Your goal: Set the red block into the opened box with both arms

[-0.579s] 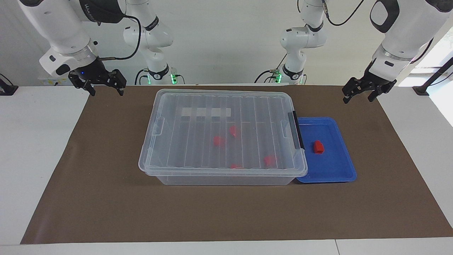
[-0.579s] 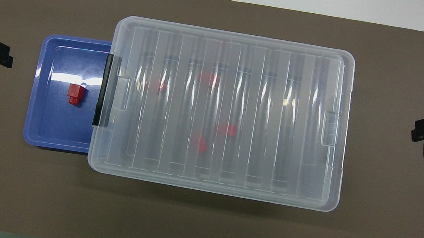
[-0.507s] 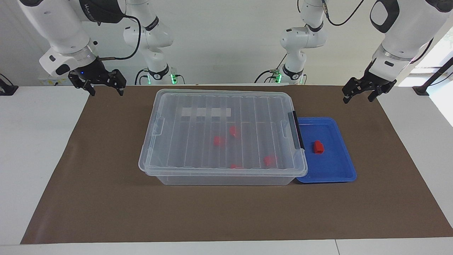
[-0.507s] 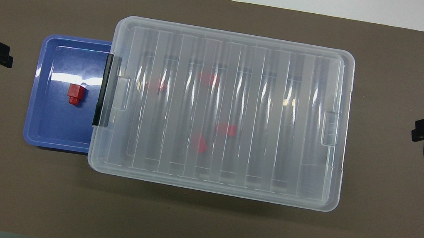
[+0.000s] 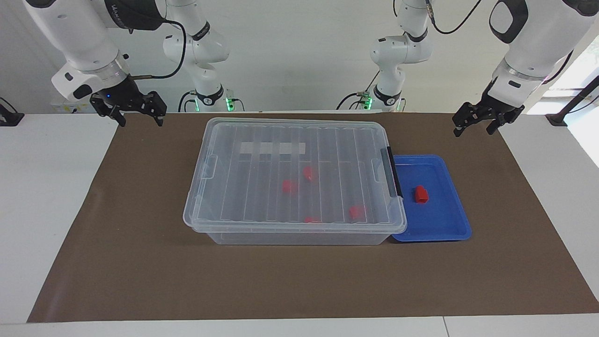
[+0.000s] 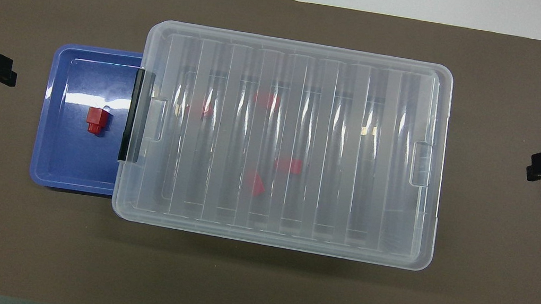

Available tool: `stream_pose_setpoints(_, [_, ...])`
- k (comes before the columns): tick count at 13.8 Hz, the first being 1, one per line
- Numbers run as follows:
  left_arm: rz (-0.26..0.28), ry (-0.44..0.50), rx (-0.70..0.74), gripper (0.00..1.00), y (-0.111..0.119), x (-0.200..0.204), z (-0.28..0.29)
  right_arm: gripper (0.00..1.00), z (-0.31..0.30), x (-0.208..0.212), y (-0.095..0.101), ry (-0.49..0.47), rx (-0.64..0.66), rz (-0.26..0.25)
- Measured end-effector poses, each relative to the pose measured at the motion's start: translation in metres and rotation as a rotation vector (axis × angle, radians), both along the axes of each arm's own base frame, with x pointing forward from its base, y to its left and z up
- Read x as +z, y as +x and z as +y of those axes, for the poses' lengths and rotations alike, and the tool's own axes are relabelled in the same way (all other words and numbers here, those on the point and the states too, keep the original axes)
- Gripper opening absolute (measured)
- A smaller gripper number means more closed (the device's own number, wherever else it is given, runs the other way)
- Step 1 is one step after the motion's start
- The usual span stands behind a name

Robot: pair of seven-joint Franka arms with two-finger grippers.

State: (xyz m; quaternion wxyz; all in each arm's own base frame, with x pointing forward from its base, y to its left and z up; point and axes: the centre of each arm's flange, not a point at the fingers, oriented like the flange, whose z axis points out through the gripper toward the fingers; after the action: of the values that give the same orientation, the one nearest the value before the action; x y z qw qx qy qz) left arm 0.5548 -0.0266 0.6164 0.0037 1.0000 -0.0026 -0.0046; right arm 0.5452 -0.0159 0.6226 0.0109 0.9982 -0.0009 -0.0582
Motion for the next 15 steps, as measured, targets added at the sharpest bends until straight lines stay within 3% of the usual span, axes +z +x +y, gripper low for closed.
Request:
stream_pose_setpoints(3, [0.002,0.000,-0.011,1.00,-0.001,0.000,-0.006,1.00,0.003,0.001,0.001,0.001,0.004,-0.006])
stream_pose_setpoints(8, [0.006,0.000,-0.008,1.00,-0.001,-0.001,-0.004,1.00,0.047,-0.003,0.011,-0.002,-0.014,-0.067])
stream_pose_setpoints(15, [0.024,0.001,-0.005,1.00,-0.003,-0.004,-0.003,1.00,0.082,-0.063,0.045,0.005,-0.041,-0.073])
